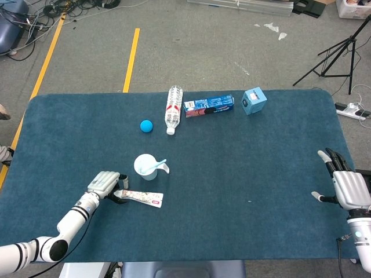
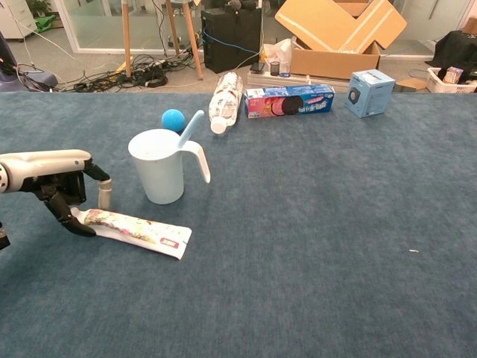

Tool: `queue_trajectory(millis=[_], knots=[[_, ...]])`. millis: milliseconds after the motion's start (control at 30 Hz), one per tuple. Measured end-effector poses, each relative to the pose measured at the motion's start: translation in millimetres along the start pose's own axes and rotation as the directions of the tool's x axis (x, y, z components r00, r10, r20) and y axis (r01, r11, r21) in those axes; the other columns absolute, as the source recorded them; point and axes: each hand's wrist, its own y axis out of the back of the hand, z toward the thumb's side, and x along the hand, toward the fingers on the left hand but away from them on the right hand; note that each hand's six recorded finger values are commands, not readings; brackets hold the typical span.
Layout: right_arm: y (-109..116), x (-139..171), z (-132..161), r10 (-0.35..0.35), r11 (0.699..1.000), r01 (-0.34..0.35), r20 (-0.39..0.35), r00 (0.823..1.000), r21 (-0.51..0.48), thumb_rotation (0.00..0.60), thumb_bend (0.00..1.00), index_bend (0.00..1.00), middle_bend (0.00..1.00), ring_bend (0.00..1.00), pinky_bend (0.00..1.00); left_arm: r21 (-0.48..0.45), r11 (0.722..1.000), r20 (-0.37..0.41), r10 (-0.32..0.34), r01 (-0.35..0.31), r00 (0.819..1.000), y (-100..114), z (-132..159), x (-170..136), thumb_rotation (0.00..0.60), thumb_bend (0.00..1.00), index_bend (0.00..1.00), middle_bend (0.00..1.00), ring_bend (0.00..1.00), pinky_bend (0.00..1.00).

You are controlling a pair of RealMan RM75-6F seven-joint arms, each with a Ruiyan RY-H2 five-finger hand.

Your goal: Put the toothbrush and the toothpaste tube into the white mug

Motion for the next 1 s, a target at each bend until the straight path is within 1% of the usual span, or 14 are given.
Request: queue_trajectory(millis=[367, 533, 767, 900, 967, 1000], knots=[[1.8, 0.1, -0.7, -0.004, 1.000, 0.004, 0.000, 1.000, -0.005, 0.600, 0.01, 0.11, 0.02, 0.01, 0.40, 0.014, 1.000, 0.012, 0.008, -0.008, 1.000, -1.0, 4.8, 4.0, 0.600, 0.00, 0.58, 1.00, 1.00, 1.00], [1.9, 0.3, -0.7, -0.004, 1.000, 0.004, 0.000, 1.000, -0.004, 0.600, 0.01, 0.11, 0.02, 0.01, 0.40, 0.022, 1.000, 0.012, -0.001, 0.000, 1.000, -3.4, 5.0, 4.6, 0.600, 0.00, 0.58, 1.00, 1.00, 1.00], [1.3, -0.1, -0.9, -0.002, 1.000, 0.002, 0.001, 1.000, -0.003, 0.600, 0.01, 0.11, 0.02, 0.01, 0.40, 0.025, 1.000, 0.014, 0.002, -0.003, 1.000, -4.3, 6.9, 6.9, 0.600, 0.00, 0.55, 1.00, 1.00, 1.00], [1.2, -0.3, -1.0, -0.002, 1.000, 0.002, 0.002, 1.000, -0.004, 0.600, 0.01, 0.11, 0.02, 0.01, 0.40, 0.030, 1.000, 0.016, 0.002, -0.003, 1.000, -5.0, 7.4, 7.5, 0.600, 0.00, 0.56, 1.00, 1.00, 1.00], [1.2, -0.3, -0.9, -0.002, 1.000, 0.002, 0.001, 1.000, -0.004, 0.600, 0.01, 0.11, 0.02, 0.01, 0.40, 0.036, 0.999, 0.015, 0.003, -0.004, 1.000, -5.6, 7.4, 7.6, 0.600, 0.02, 0.58, 1.00, 1.00, 1.00], [1.1, -0.3, -0.8, -0.001, 1.000, 0.001, 0.001, 1.000, -0.004, 0.600, 0.01, 0.11, 0.02, 0.01, 0.40, 0.037, 0.999, 0.015, 0.003, -0.004, 1.000, -5.9, 7.4, 7.6, 0.600, 0.05, 0.59, 1.00, 1.00, 1.00]])
